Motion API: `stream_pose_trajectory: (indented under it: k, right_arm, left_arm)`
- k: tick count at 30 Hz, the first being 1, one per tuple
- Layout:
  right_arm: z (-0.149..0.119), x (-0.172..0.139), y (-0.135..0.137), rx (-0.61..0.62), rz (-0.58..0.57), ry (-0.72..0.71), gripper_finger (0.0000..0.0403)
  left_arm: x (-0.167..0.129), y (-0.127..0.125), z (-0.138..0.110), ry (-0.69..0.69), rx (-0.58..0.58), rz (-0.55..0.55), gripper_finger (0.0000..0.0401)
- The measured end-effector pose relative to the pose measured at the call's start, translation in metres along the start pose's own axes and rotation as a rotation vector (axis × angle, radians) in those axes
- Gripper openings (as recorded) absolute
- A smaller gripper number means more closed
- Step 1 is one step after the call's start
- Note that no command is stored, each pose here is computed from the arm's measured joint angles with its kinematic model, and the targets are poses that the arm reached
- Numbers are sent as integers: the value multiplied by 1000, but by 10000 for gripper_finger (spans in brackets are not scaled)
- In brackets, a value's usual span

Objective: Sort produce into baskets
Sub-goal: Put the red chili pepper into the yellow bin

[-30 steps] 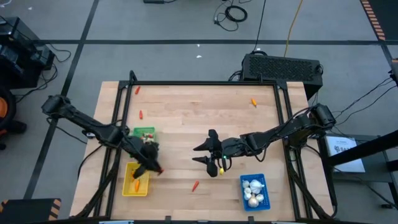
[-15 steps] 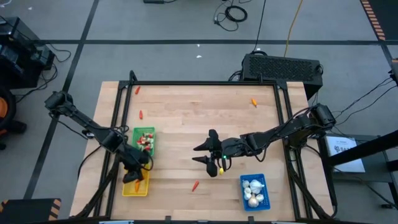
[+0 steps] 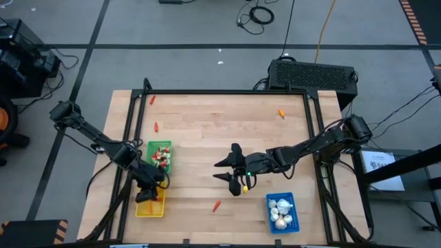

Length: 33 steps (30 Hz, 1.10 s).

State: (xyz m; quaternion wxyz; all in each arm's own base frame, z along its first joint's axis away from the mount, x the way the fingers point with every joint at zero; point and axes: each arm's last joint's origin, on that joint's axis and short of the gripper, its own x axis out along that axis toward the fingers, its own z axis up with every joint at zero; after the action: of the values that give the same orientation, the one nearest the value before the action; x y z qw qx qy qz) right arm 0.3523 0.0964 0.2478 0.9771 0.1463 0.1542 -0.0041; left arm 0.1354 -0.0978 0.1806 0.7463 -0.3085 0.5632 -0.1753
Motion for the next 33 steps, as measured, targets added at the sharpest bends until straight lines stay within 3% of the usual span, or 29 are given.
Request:
stream_pose_trajectory:
  k: [6,10,13,17,21,24,27,33]
  right_arm:
    - [0,0,0,-2,0,0,187]
    - [1,0,-1,-1,-5,-2,187]
    - [1,0,-2,-4,-7,-3,187]
    - [1,0,-2,-4,-8,-4,187]
    - [1,0,-2,-4,-8,-4,187]
    - [1,0,-2,-4,-8,-4,187]
    - [1,0,-2,-4,-8,-4,187]
    - [0,0,-2,-5,-8,-2,187]
  left_arm:
    - [-6,-5,1,31,-27,29,120]
    - [-28,-20,10,6,65,106,120]
    - [-52,-32,21,-85,136,233,120]
    - [-85,-33,38,-287,221,535,120]
    - [-115,-15,54,-443,57,796,109]
    - [-132,12,60,-448,-96,912,102]
    - [-147,42,63,-406,-238,944,100]
    - [-176,95,68,-423,-497,886,100]
